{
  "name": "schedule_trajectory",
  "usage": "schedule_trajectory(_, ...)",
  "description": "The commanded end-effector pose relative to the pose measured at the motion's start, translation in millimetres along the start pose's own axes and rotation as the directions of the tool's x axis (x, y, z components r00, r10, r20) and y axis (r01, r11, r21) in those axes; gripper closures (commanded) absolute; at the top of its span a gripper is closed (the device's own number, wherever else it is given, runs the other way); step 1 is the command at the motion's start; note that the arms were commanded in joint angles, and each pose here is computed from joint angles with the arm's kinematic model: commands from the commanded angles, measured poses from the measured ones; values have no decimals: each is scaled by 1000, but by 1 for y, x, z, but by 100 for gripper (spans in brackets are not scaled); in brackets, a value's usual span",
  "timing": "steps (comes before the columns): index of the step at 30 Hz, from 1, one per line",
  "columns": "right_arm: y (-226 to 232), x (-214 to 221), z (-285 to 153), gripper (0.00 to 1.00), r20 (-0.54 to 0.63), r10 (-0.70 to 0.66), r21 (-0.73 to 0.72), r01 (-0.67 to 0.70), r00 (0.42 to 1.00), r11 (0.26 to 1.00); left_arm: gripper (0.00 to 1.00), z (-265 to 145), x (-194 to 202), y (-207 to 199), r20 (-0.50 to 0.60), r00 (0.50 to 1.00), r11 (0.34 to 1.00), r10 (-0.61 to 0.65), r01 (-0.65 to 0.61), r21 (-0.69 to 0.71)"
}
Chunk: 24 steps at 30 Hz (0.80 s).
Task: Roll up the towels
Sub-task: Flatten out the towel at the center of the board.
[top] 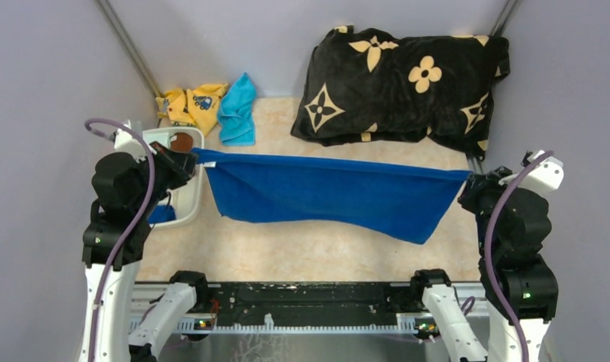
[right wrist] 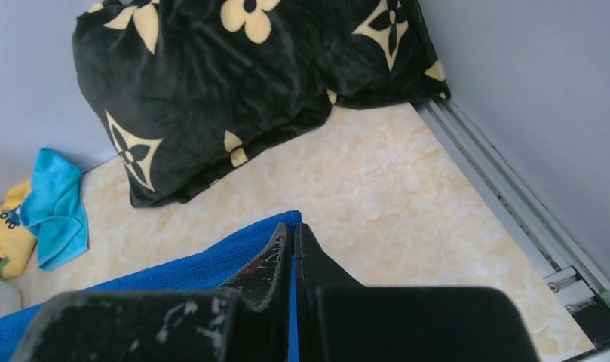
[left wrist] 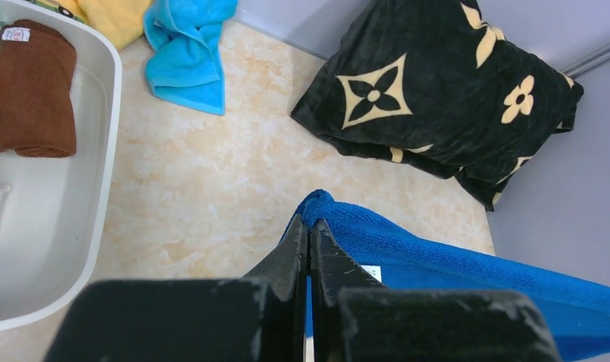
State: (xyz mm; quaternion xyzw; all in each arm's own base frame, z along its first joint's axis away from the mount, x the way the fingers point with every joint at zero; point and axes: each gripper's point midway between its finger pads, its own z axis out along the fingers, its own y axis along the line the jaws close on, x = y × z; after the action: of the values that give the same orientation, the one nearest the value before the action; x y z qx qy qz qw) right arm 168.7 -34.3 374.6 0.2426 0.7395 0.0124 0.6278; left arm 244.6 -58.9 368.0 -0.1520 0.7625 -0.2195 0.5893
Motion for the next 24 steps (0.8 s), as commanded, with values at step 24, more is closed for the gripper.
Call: schedule_trajectory(24,0,166,318,100,-347,-125,135,182,929,974,100,307,186,92,-585,801,986,-127,35,-165)
